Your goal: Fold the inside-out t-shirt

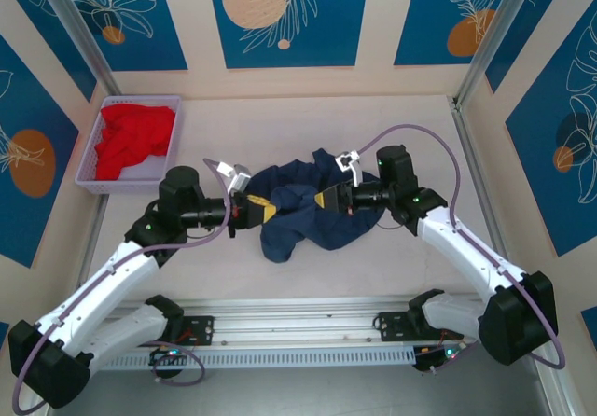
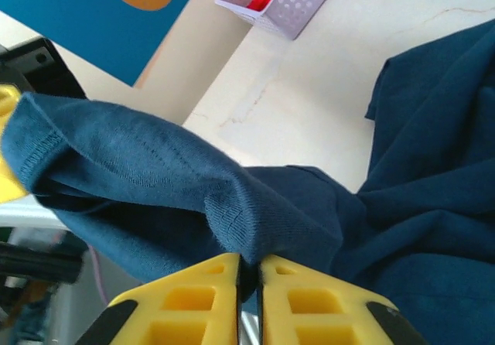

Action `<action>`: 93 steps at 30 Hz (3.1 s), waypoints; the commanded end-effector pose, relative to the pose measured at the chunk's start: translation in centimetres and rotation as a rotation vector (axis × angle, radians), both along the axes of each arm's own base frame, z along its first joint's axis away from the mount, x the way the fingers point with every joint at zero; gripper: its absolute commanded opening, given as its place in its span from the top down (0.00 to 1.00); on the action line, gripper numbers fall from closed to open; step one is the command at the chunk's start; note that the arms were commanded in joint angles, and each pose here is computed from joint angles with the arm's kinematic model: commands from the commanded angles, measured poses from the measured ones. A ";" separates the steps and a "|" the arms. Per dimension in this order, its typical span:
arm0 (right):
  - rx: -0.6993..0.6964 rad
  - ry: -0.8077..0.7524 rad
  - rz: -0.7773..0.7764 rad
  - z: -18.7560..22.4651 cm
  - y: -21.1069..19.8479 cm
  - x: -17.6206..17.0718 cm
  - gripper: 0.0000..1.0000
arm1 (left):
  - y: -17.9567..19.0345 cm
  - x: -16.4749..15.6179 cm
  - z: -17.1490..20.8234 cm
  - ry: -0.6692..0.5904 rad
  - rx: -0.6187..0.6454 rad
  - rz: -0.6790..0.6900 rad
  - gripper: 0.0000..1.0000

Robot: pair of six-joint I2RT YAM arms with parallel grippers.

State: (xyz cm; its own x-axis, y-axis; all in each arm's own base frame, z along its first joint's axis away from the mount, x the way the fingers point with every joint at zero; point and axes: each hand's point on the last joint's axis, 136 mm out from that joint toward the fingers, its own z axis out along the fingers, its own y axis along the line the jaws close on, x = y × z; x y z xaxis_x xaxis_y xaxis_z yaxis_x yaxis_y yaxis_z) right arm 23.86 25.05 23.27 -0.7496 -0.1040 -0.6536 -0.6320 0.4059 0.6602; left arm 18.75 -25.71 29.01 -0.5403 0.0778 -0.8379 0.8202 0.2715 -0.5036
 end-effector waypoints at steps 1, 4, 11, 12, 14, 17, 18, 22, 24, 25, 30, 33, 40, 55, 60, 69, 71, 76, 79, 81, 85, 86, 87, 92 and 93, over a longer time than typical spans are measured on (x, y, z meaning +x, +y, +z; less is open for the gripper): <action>-0.110 -0.070 -0.025 -1.4 -0.4 0.2 0.80 | 0.0 -0.3 1.3 -0.031 -0.005 -0.035 1.00; -0.176 -0.119 -0.051 -1.5 -0.7 0.2 0.74 | 0.0 -0.2 1.2 -0.028 0.007 -0.035 1.00; -0.269 -0.306 -0.064 -0.1 -1.1 -0.7 0.68 | -0.2 -0.2 0.9 -0.017 0.011 -0.049 1.00; -0.267 -0.324 -0.055 0.2 -0.8 -0.9 0.68 | -0.2 -0.2 0.9 -0.018 0.011 -0.048 1.00; -0.276 -0.365 -0.030 0.5 -0.3 -1.5 0.67 | -0.2 -0.2 1.0 -0.021 0.013 -0.050 1.00; -0.332 -0.421 -0.007 0.5 0.5 -1.7 0.66 | -0.2 -0.2 1.1 -0.020 0.012 -0.055 1.00; -0.355 -0.431 0.000 0.4 0.7 -1.7 0.66 | -0.2 -0.2 1.1 -0.021 0.011 -0.057 1.00; -0.459 -0.472 0.021 -0.1 1.6 -1.2 0.65 | -0.2 -0.3 1.1 -0.019 0.011 -0.060 1.00; -0.506 -0.484 0.045 -0.6 2.0 -1.2 0.63 | -0.2 -0.3 1.1 -0.020 0.012 -0.060 1.00; -0.531 -0.485 0.055 -0.9 2.2 -1.2 0.63 | -0.2 -0.4 1.2 -0.021 0.012 -0.060 1.00; -0.602 -0.484 0.100 -2.4 2.7 -1.5 0.56 | -0.2 -0.5 1.4 -0.024 0.008 -0.065 1.00; -0.634 -0.480 0.104 -3.1 2.9 -1.2 0.55 | -0.2 -0.5 1.4 -0.024 0.008 -0.068 1.00; -0.616 -0.502 0.084 -3.4 4.3 -0.2 0.85 | 0.0 -0.4 1.1 -0.020 0.015 -0.051 1.00; -0.053 -0.305 0.176 3.1 2.1 -5.0 1.00 | 1.7 3.0 -2.9 0.074 0.152 0.168 1.00; 0.058 -0.243 0.210 3.8 1.9 -5.3 1.00 | 2.2 3.4 -4.0 0.099 0.180 0.202 0.97; 0.043 -0.215 0.225 3.6 2.2 -5.0 0.99 | 2.3 3.5 -4.4 0.022 0.302 0.204 0.57; 0.032 -0.217 0.220 3.5 2.1 -4.9 0.99 | 1.8 3.3 -4.0 -0.026 0.322 0.189 0.49; 0.016 -0.221 0.234 3.5 2.0 -5.1 0.99 | 0.0 2.5 -4.1 -0.112 0.400 0.118 0.27; 0.003 -0.230 0.231 3.6 1.8 -5.1 0.99 | -0.9 2.5 -4.5 -0.138 0.446 0.109 0.27; -0.002 -0.235 0.225 3.6 1.7 -5.1 0.99 | -1.2 2.5 -4.4 -0.153 0.456 0.111 0.30; -0.020 -0.231 0.205 3.5 1.6 -4.8 0.99 | -1.9 0.6 -3.5 -0.164 0.402 0.043 0.48; -0.019 -0.229 0.203 3.5 1.6 -4.8 0.99 | -2.2 -0.1 -3.3 -0.163 0.376 0.009 0.53; -0.018 -0.227 0.203 3.5 1.6 -4.8 0.99 | -2.5 -0.5 -3.2 -0.162 0.361 -0.014 0.56; 0.009 -0.216 0.194 4.1 1.8 -4.6 0.99 | -4.4 -1.5 -5.1 -0.131 0.402 -0.116 0.58; 0.011 -0.212 0.184 4.2 1.8 -4.5 1.00 | -4.8 -1.8 -5.4 -0.127 0.408 -0.134 0.57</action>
State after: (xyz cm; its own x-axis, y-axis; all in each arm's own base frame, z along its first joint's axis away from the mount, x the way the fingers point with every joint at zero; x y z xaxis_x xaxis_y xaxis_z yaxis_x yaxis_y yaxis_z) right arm 19.21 26.76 25.57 -0.5774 -0.2503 -0.7771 -0.8118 0.2776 0.5138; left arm 18.01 -29.12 23.54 -0.4308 0.4446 -0.7854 0.8822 0.3908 -0.2626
